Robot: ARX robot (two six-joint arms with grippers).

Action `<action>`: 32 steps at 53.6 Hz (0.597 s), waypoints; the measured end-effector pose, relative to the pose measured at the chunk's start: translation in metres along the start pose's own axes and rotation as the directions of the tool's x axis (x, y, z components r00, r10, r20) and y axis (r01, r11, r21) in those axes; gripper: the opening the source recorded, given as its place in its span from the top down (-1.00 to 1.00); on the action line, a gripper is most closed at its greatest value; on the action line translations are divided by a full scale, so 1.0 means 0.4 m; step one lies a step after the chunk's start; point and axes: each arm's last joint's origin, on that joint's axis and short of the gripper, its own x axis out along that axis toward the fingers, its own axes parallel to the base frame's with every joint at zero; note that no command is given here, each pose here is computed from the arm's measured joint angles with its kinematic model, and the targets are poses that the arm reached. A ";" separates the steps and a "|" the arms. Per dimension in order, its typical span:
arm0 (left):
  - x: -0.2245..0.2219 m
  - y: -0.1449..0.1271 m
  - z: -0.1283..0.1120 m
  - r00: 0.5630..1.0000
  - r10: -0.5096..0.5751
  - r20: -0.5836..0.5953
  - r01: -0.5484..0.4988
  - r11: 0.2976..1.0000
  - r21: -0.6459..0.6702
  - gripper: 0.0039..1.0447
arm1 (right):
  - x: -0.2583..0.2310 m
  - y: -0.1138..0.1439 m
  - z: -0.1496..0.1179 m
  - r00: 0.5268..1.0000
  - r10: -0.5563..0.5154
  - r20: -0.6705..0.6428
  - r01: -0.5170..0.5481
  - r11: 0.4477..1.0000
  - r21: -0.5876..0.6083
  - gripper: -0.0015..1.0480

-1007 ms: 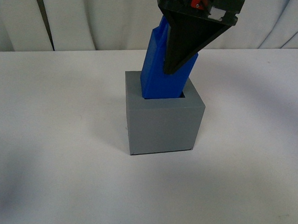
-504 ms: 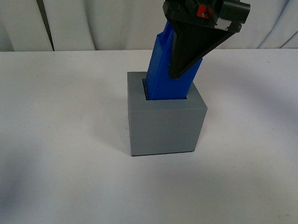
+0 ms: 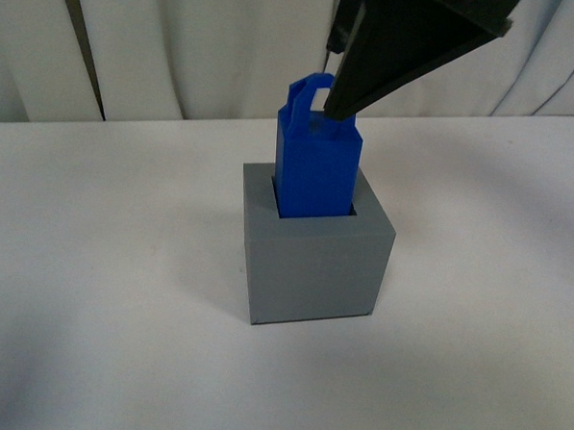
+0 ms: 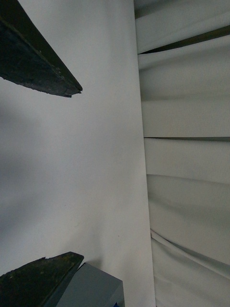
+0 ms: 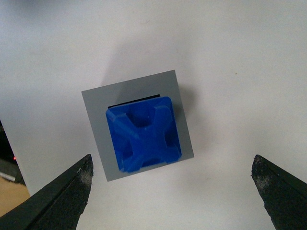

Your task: Insert blue part into gray base

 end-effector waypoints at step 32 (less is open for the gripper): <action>0.000 0.000 0.000 1.000 0.000 0.000 0.000 1.000 0.000 -0.89 | -0.143 0.323 -0.383 0.850 -0.390 0.354 0.231 0.880 0.416 -0.86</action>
